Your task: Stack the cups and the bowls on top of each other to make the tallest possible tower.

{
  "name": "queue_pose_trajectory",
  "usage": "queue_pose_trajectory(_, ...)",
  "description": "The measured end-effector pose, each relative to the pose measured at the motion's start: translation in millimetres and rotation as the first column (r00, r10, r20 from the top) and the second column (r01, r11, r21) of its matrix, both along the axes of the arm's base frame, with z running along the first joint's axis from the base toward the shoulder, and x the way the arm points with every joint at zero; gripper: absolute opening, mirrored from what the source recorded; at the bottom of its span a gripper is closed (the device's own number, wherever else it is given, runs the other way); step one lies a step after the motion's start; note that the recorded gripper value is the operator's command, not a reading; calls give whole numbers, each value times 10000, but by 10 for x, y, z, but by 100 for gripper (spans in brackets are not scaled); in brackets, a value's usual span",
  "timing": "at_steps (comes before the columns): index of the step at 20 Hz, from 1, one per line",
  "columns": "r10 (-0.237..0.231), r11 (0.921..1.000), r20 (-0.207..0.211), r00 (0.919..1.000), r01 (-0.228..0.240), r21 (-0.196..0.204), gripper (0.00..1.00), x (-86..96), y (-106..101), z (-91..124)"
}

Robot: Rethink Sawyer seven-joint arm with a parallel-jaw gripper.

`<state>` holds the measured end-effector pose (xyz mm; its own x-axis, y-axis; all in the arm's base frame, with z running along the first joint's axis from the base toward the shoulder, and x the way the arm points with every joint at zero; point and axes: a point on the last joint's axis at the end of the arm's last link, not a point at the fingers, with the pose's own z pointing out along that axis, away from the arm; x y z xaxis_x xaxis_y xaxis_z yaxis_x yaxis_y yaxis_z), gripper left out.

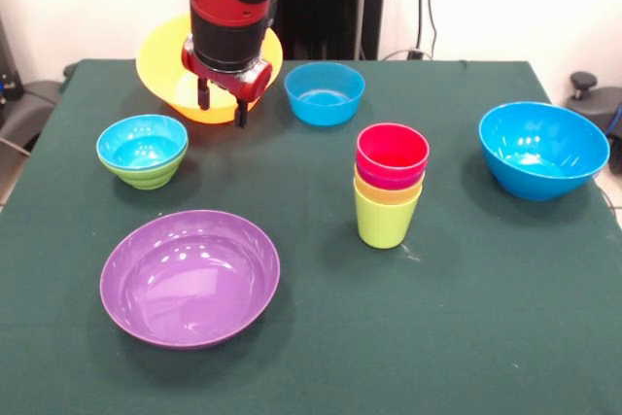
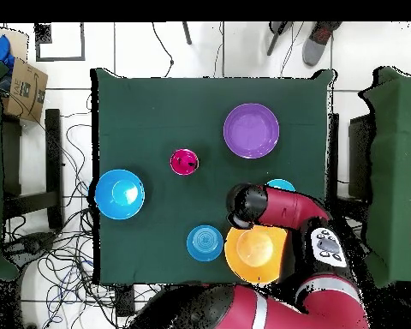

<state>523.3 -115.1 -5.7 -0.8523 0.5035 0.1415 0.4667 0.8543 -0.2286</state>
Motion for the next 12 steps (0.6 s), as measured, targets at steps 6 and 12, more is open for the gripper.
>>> queue_pose_trajectory(6, -17, 10000, 2, 10000, 17, 1, 100, -2, -8, 0)
queue_pose_trajectory(12, -40, 10000, -2, 10000, 40, 1, 100, -6, -20, -2)
